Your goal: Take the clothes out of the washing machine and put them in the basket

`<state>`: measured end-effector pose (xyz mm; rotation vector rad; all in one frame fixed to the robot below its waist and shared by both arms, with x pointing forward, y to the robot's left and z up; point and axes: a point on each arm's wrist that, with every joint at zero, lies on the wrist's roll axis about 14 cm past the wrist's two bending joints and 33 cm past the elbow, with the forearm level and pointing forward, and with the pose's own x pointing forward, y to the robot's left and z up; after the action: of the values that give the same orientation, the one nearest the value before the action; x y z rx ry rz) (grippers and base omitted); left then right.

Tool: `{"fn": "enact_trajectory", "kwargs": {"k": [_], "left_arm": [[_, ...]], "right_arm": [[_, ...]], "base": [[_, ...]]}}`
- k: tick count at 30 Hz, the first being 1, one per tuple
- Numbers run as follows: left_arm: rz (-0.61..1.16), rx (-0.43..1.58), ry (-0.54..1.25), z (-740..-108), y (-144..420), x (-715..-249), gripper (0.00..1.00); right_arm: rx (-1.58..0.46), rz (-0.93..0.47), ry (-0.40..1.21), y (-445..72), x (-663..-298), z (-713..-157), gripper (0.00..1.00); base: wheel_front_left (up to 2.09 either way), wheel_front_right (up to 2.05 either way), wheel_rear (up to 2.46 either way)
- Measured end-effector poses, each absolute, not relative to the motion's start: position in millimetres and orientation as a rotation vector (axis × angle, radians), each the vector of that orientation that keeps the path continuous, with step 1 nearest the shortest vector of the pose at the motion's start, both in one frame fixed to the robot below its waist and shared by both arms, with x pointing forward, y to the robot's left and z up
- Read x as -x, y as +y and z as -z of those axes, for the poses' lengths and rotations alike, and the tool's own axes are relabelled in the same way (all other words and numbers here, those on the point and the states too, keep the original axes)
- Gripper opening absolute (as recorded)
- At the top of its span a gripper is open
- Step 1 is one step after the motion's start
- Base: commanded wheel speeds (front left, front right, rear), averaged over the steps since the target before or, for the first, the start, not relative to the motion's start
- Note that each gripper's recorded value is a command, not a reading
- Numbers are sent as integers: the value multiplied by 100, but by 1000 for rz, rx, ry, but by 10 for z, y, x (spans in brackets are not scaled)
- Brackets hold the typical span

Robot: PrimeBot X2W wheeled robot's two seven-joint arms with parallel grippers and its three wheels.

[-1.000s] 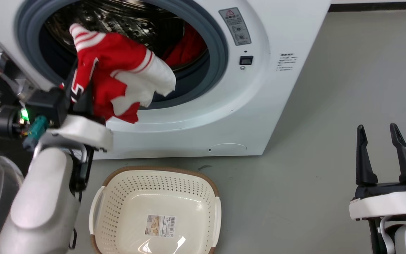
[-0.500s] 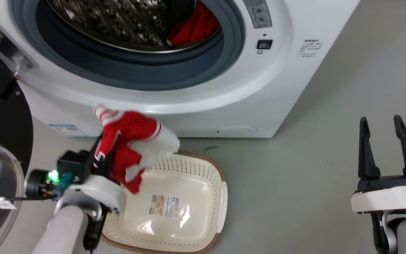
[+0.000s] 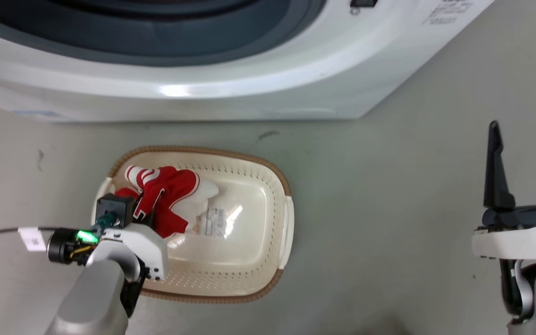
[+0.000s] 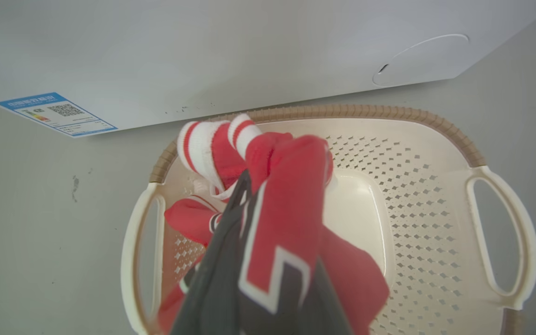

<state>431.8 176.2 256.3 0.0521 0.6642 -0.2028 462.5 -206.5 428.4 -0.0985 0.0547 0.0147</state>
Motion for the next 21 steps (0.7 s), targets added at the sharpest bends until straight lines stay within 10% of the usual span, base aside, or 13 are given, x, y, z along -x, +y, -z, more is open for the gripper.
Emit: {"fn": "enact_trajectory", "kwargs": {"k": [21], "left_arm": [[296, -121, 996, -1156, 1659, -4302, 0]], "right_arm": [[121, 3, 281, -2207, -4630, -3234, 100]], "base": [[0, 0, 0]]}}
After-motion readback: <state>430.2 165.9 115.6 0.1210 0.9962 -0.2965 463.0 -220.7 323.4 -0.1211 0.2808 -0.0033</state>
